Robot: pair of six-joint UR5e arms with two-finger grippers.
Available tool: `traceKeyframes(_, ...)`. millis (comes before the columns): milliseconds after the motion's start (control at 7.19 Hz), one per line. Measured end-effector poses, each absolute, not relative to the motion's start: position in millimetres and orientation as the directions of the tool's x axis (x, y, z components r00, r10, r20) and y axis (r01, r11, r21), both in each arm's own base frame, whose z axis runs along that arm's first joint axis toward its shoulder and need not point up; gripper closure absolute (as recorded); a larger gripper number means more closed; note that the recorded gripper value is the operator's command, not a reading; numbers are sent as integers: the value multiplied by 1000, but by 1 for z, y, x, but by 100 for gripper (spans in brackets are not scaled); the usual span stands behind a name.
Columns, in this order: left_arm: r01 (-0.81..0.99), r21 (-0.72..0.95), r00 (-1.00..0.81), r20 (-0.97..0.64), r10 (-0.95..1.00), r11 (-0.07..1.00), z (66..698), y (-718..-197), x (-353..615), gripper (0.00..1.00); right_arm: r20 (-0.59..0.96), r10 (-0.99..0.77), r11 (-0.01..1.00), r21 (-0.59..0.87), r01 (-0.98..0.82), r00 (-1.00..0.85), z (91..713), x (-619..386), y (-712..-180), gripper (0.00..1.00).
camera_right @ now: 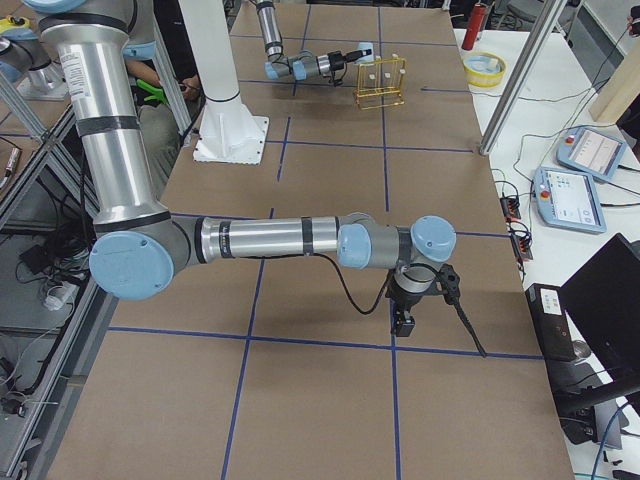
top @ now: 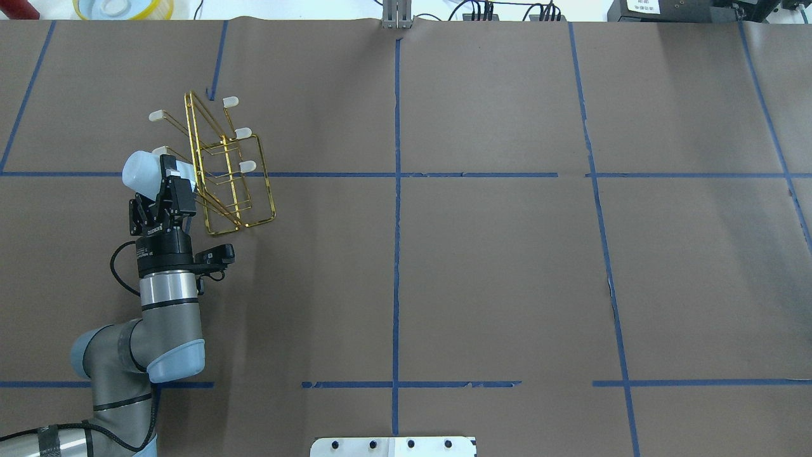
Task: Hang cup on cup holder
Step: 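Slide the cup onto a white-tipped peg of the rack with the left gripper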
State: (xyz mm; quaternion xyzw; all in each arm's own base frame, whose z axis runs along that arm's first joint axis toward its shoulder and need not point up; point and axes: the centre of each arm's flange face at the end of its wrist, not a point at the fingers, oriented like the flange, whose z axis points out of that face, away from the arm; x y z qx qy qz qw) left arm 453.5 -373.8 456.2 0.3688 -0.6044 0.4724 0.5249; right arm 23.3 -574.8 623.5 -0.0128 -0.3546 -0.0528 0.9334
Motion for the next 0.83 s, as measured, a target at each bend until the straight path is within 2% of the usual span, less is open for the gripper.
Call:
traceKeyframes(139,-943,-180,-173,984,49,281,456,-374,454,1,663,-89,994,13,108,743,624,23,-575,0)
traceKeyframes(834,-947,-163,-156,987,45,278,456,-372,448,0,663,-89,994,14,108,743,624,23,-575,0)
